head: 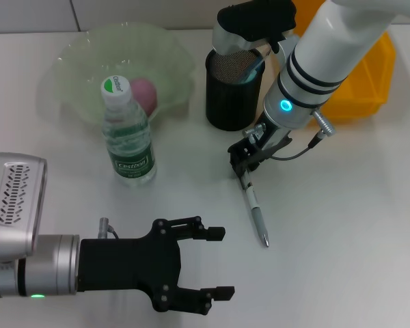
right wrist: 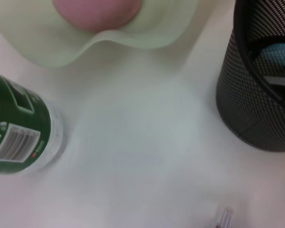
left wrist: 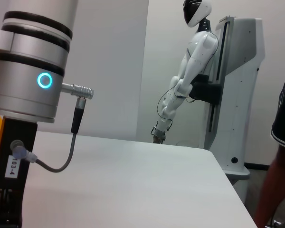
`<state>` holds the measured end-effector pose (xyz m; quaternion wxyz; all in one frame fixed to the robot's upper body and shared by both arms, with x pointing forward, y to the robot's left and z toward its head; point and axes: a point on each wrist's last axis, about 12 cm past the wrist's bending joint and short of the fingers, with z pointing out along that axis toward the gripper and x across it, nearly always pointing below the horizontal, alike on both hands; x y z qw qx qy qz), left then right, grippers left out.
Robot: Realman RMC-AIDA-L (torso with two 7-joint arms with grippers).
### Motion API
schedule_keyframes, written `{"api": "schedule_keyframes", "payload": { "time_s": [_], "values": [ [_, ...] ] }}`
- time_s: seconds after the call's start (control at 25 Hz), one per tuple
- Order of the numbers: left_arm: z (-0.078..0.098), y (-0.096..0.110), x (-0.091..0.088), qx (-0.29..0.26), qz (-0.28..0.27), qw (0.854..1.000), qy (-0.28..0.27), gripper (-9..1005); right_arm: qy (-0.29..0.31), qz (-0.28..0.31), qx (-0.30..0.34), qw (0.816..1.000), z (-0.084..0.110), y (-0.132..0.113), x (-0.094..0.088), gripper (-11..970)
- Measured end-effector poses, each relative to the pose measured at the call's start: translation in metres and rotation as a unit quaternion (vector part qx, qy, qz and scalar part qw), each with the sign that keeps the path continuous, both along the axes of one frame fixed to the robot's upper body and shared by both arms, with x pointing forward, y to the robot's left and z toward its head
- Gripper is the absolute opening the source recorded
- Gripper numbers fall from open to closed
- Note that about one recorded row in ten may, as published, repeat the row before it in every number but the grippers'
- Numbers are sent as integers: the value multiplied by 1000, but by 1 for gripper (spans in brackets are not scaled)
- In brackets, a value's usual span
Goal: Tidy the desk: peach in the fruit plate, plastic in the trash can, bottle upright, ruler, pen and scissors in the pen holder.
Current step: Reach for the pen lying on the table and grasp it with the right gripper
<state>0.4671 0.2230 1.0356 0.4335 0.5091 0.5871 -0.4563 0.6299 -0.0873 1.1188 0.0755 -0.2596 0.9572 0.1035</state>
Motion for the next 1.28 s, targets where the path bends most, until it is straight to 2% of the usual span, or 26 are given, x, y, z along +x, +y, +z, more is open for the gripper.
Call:
{"api": "schedule_keyframes", "payload": {
  "time_s": [0.24, 0.48, 0.68, 1.12, 1.28],
  "values": [
    [0, 0, 0, 0, 0, 1000, 0, 832, -1, 4, 2, 1000, 2, 2, 0, 211],
    [0, 0, -1, 0, 1, 1000, 0, 832, -3, 8, 3, 1000, 4, 4, 0, 251],
    [0, 0, -1, 0, 1, 1000, 1, 832, -3, 9, 3, 1000, 4, 4, 0, 371],
    [-1, 0, -1, 0, 0, 1000, 0, 832, 0, 7, 1, 1000, 3, 2, -1, 356],
    [-1, 0, -1, -1, 0, 1000, 0, 832, -2, 7, 0, 1000, 2, 2, 0, 284]
  ]
}}
